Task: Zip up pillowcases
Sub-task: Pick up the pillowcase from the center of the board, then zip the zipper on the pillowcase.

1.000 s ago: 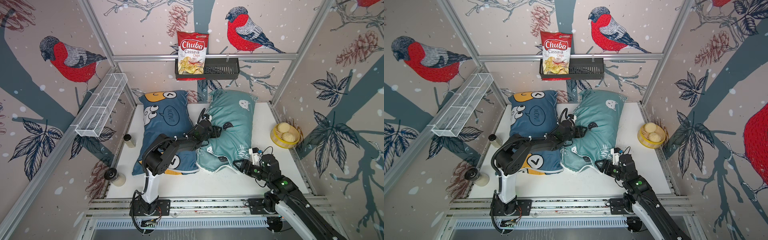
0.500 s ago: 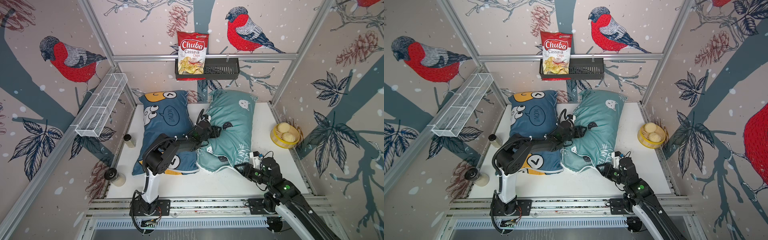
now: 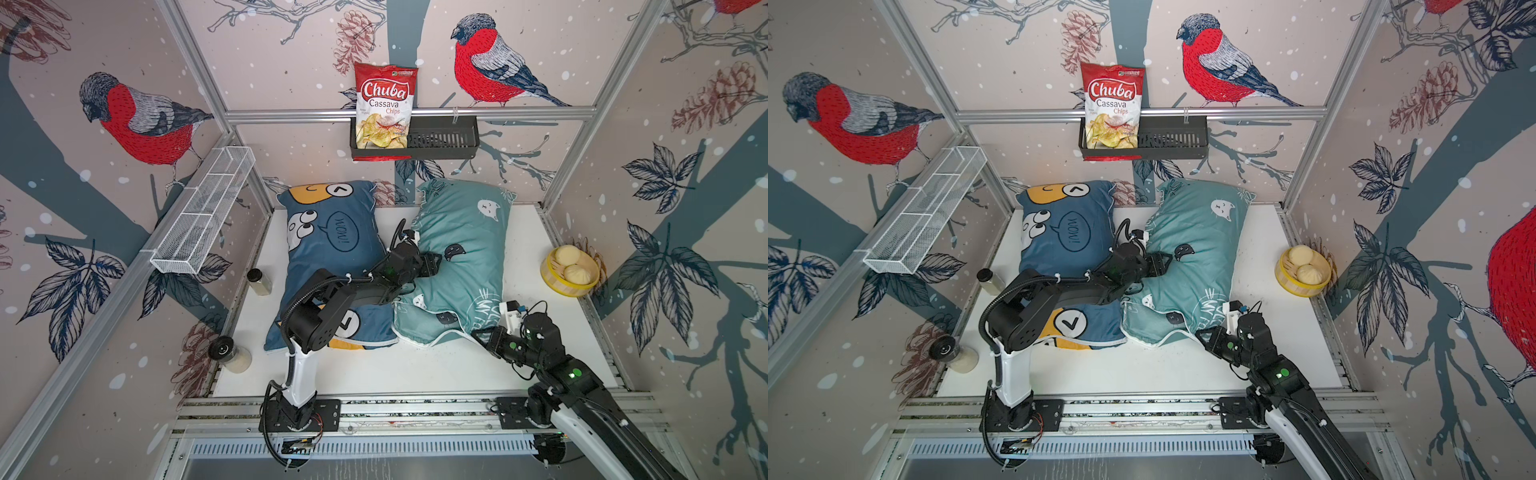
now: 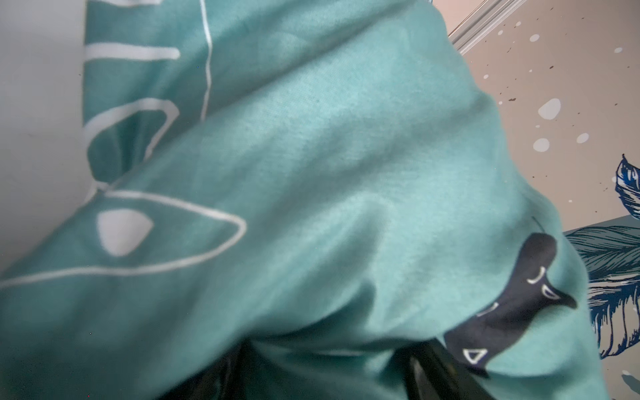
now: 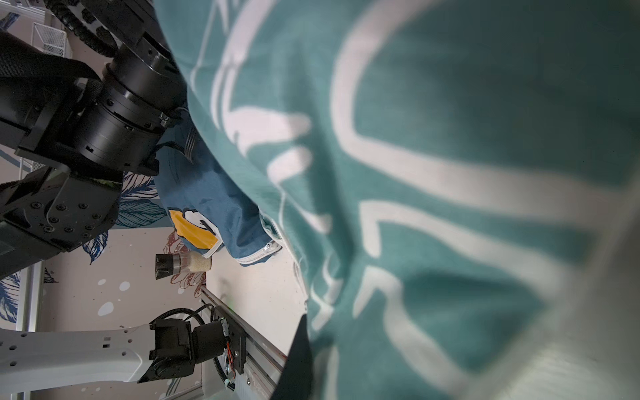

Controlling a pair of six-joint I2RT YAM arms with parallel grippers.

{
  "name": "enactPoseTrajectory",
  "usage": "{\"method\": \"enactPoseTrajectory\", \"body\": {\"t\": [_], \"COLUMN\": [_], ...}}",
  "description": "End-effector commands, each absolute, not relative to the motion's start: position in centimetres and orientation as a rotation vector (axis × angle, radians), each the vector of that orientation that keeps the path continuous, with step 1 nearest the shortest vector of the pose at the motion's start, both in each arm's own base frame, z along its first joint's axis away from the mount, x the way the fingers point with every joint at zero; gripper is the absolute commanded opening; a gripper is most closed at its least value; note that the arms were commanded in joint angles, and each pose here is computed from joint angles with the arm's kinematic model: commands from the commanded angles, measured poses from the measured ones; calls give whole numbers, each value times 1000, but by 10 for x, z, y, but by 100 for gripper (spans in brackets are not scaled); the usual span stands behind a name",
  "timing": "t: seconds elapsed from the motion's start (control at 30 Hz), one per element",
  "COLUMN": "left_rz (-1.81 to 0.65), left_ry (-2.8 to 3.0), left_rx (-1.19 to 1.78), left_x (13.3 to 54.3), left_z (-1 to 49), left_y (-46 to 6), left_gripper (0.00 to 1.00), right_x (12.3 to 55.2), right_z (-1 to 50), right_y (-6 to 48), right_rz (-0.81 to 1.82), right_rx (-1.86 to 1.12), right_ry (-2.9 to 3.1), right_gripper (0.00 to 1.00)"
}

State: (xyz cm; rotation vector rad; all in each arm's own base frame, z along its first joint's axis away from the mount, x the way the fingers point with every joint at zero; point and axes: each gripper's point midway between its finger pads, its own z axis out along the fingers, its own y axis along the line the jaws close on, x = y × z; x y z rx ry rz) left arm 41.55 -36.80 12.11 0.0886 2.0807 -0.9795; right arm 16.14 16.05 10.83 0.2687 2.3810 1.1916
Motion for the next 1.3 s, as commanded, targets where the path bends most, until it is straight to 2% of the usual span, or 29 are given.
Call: {"method": "enactPoseTrajectory", "body": {"t": [0.0, 0.13, 0.33, 0.43, 0.67, 0.8, 0.97, 1.27], "left_rz": [-912, -876, -807, -845, -1320, -1576, -1684, -1755], "left_ry": [2006, 1991, 2000, 2024, 2076, 2036, 2009, 2029], "left_rx": [83, 129, 210, 279, 463, 498, 462, 449], "left_x": [422, 415, 397, 374, 264, 216, 195, 181], "left_z": [145, 165, 196, 209, 212, 212, 203, 180], "left_y": [-355, -350, -334, -331, -354, -376, -393, -421], "left_gripper": [79, 84, 86, 86, 75, 71, 61, 57], "right_x": [164, 167, 167, 166, 164, 165, 164, 162], "right_z": [111, 119, 127, 131, 134, 139, 139, 144], "right_y": [155, 151, 151, 154, 168, 174, 176, 179], "right_rz": [1122, 1072, 1032, 1045, 1128, 1161, 1174, 1217], "right_rx": [258, 239, 172, 130, 30, -9, -22, -30], "right_ry": [2391, 2401, 2432, 2441, 2456, 2450, 2458, 2439], "right_gripper": [6, 0, 0, 0, 0, 0, 0, 0]}}
